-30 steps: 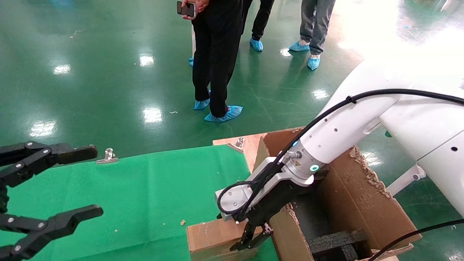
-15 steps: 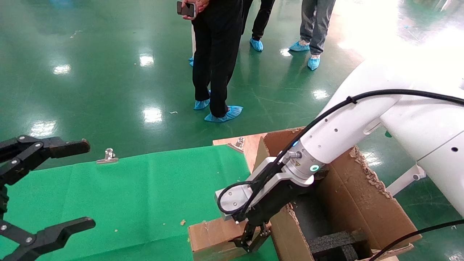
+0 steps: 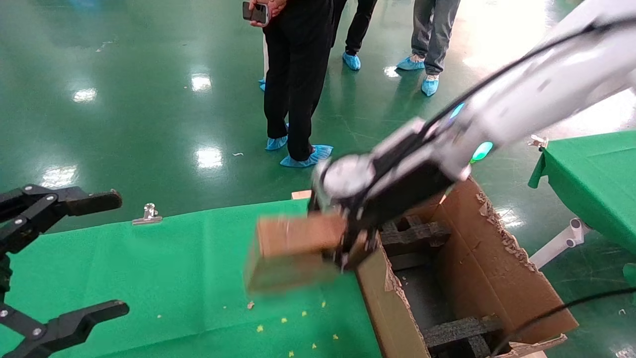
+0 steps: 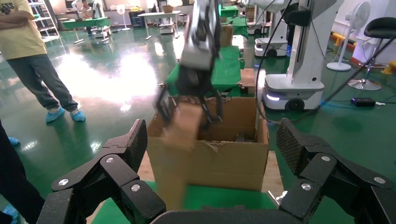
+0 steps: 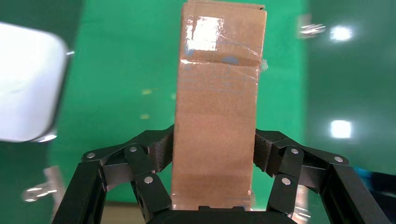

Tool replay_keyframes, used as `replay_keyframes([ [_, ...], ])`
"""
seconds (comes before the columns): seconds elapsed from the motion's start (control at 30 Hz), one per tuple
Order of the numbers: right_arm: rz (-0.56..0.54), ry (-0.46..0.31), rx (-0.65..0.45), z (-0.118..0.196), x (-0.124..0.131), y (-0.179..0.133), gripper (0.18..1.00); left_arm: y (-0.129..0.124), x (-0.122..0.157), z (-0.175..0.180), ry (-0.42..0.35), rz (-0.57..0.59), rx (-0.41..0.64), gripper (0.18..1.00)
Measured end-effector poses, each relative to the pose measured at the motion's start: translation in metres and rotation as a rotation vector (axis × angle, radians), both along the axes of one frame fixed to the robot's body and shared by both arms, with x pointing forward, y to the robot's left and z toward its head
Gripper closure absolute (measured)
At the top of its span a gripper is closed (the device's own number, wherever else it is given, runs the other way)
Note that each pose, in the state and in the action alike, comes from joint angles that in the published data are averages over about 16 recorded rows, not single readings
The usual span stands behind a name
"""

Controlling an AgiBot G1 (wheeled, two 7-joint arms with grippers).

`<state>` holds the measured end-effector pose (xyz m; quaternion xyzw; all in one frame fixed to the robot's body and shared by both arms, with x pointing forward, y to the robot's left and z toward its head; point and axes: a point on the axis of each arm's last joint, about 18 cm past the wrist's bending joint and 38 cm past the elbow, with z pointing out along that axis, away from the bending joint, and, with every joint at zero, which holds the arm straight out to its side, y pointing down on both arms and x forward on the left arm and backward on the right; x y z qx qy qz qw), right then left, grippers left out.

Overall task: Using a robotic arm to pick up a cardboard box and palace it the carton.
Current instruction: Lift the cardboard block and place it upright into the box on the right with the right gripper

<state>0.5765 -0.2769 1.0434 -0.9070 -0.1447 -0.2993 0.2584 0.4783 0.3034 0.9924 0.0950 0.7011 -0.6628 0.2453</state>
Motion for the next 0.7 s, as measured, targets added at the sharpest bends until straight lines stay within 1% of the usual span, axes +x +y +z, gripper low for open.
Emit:
replay_keyframes([
  [0.17, -0.027, -0.081, 0.026, 0.041, -0.013, -0.020, 0.850, 0.000, 0.000, 0.000, 0.000, 0.000, 0.000, 0.184],
  [0.33, -0.072, -0.137, 0.037, 0.067, -0.027, -0.045, 0.855, 0.000, 0.000, 0.000, 0.000, 0.000, 0.000, 0.184],
  [0.5, -0.143, -0.162, 0.040, 0.079, -0.043, -0.076, 0.859, 0.000, 0.000, 0.000, 0.000, 0.000, 0.000, 0.184],
  [0.7, -0.260, -0.162, 0.040, 0.081, -0.064, -0.119, 0.861, 0.000, 0.000, 0.000, 0.000, 0.000, 0.000, 0.184],
])
